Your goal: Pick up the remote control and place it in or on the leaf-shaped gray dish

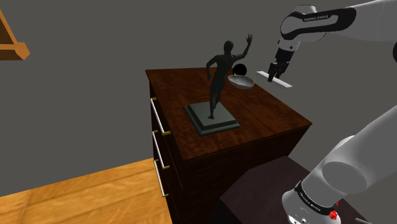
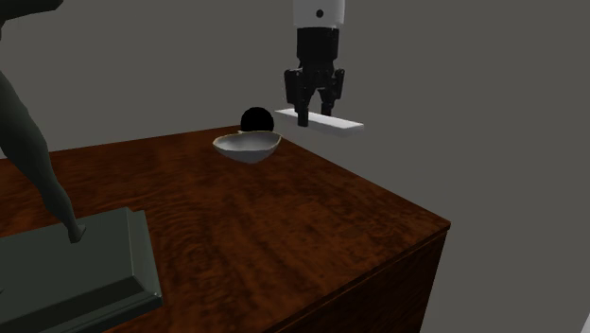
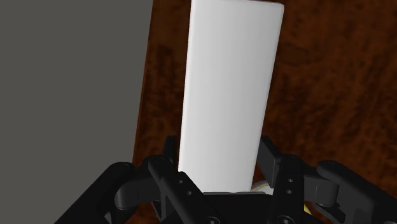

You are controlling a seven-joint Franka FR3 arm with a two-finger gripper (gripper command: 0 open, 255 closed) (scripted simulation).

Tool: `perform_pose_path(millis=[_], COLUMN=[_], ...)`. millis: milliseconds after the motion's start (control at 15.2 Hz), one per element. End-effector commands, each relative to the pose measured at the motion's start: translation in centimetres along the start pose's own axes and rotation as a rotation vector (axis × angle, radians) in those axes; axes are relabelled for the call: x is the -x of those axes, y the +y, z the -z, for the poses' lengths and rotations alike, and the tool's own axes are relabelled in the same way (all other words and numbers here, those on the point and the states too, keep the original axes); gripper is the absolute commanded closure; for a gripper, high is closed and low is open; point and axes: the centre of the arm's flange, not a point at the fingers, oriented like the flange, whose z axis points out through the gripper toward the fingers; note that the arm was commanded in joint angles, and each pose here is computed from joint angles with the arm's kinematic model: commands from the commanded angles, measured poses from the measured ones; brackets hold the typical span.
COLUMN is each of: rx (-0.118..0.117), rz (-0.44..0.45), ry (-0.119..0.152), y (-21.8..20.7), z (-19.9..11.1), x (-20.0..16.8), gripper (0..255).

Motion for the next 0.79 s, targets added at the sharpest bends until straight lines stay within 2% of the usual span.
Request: perform_pose_path(millis=[0,132,726], rx=[0.0,0.0,0.0], rz=[0.0,0.0,0.0], ry=[0.0,0.0,0.0], y=[0.0,-0.1,-3.7], z=[1.1,1.6,2.1], x=[0.0,0.0,-11.3], gripper=[255,255,255])
